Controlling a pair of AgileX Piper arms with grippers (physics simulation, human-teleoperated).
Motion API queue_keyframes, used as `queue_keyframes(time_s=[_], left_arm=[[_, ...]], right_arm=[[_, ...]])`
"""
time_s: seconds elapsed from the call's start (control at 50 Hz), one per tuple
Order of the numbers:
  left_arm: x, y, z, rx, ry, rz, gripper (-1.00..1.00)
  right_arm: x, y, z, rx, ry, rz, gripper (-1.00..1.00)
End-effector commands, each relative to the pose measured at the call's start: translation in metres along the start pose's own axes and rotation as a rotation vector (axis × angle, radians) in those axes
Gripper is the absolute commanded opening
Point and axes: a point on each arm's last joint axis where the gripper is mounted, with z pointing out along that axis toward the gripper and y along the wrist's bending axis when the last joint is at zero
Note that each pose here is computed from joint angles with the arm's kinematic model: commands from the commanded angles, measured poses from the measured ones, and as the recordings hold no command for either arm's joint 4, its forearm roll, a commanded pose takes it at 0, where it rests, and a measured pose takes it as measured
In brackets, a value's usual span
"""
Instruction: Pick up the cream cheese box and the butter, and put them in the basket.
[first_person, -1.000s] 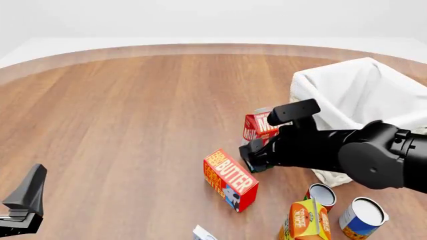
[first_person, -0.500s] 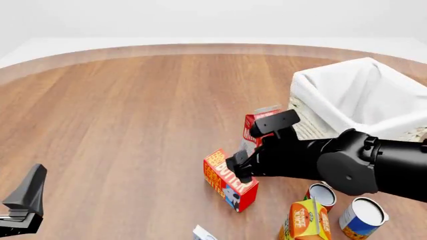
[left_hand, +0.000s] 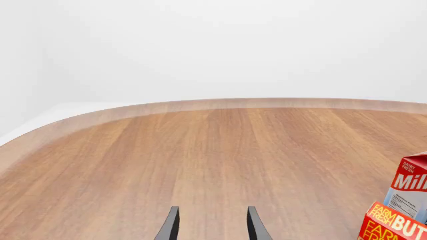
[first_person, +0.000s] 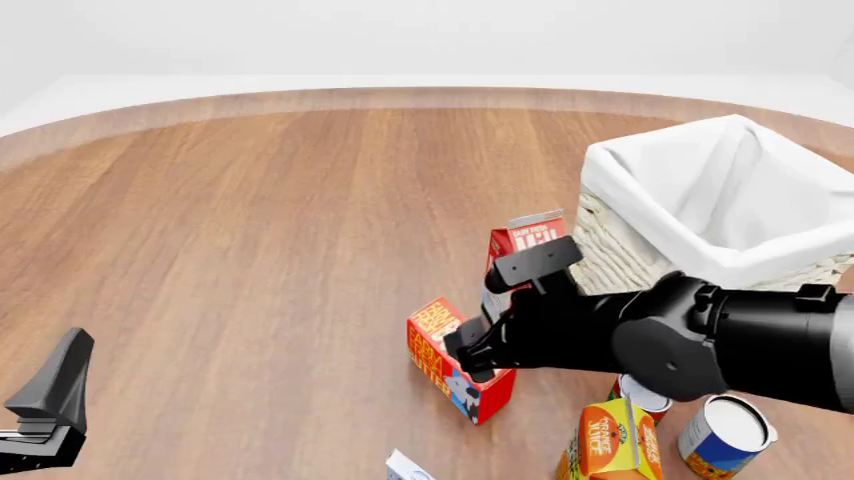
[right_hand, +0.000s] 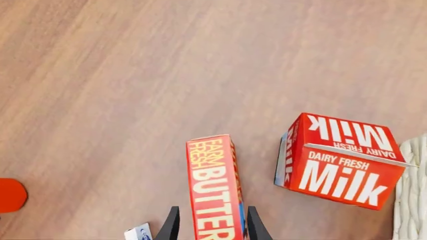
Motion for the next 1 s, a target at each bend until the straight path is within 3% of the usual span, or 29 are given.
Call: queue_keyframes(time_s=[0.02,1.0], left_arm=[[0.0,0.0,0.0,0.0,0.0,0.0,1.0],[0.0,0.0,0.0,0.0,0.0,0.0,1.0]], right_arm=[[0.004,0.0,0.006,0.002,0.017,0.001,1.0],[0.024,0.0,0.03,0.002,0.064,0.034,1.0]])
